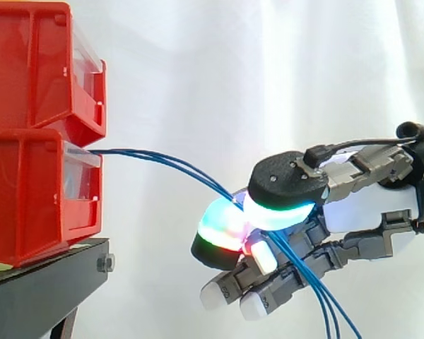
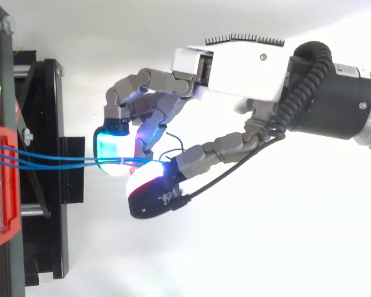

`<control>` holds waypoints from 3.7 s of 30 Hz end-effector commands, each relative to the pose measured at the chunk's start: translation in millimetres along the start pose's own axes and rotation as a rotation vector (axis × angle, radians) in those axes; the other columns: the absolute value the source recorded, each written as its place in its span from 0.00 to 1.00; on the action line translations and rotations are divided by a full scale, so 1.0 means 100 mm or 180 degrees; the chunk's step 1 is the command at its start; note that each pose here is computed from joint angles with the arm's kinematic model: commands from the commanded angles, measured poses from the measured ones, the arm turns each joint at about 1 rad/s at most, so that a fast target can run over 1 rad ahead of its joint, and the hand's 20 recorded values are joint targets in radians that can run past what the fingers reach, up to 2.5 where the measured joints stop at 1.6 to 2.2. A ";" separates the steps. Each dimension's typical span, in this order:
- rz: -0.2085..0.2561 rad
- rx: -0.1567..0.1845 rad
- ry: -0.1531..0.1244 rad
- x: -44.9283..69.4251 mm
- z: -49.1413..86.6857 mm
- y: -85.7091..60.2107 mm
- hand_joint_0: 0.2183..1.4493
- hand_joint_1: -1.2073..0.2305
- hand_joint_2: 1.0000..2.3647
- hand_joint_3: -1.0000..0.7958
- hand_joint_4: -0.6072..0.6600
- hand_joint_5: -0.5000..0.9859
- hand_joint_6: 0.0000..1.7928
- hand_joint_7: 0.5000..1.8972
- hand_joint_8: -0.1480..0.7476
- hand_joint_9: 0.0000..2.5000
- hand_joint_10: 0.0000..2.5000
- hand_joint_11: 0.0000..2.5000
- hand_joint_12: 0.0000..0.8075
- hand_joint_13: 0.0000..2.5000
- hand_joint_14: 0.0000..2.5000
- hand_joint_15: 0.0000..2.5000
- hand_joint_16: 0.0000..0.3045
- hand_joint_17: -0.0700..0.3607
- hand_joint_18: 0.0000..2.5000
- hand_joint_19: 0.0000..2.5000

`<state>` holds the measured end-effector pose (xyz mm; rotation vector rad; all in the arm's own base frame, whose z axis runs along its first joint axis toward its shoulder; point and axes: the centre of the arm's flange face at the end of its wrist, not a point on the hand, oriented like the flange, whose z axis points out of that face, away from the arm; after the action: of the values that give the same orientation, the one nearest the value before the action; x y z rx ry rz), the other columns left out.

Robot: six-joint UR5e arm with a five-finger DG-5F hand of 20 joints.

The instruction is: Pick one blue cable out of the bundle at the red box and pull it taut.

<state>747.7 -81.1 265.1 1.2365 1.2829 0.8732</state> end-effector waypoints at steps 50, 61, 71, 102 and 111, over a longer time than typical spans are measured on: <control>0.0004 -0.0011 -0.0007 -0.01 0.00 0.02 0.27 0.36 0.00 0.28 0.60 0.28 0.46 0.44 0.50 0.44 0.01 0.25 0.42 0.20 0.00 0.09 0.16 0.42 0.22 0.12; 0.0004 -0.0012 -0.0002 0.00 0.00 0.02 0.30 0.29 0.01 0.44 0.57 0.28 0.47 0.44 0.53 0.44 0.01 0.27 0.41 0.22 0.00 0.09 0.15 0.41 0.23 0.12; 0.0004 -0.0012 -0.0002 0.00 0.00 0.02 0.34 0.20 0.02 0.50 0.56 0.27 0.48 0.47 0.53 0.43 0.01 0.29 0.41 0.23 0.00 0.10 0.16 0.41 0.25 0.11; 0.0025 -0.0016 -0.0008 -0.02 0.01 0.03 0.47 0.18 0.02 0.45 0.35 0.21 0.53 0.41 0.43 0.33 0.01 0.24 0.40 0.18 0.00 0.08 0.15 0.41 0.21 0.10; 0.0036 -0.0020 -0.0009 -0.02 0.01 0.03 0.47 0.16 0.02 0.43 0.39 0.20 0.52 0.35 0.41 0.30 0.01 0.22 0.40 0.17 0.00 0.07 0.15 0.41 0.20 0.09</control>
<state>748.7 -82.2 268.8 1.2403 1.2712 0.8826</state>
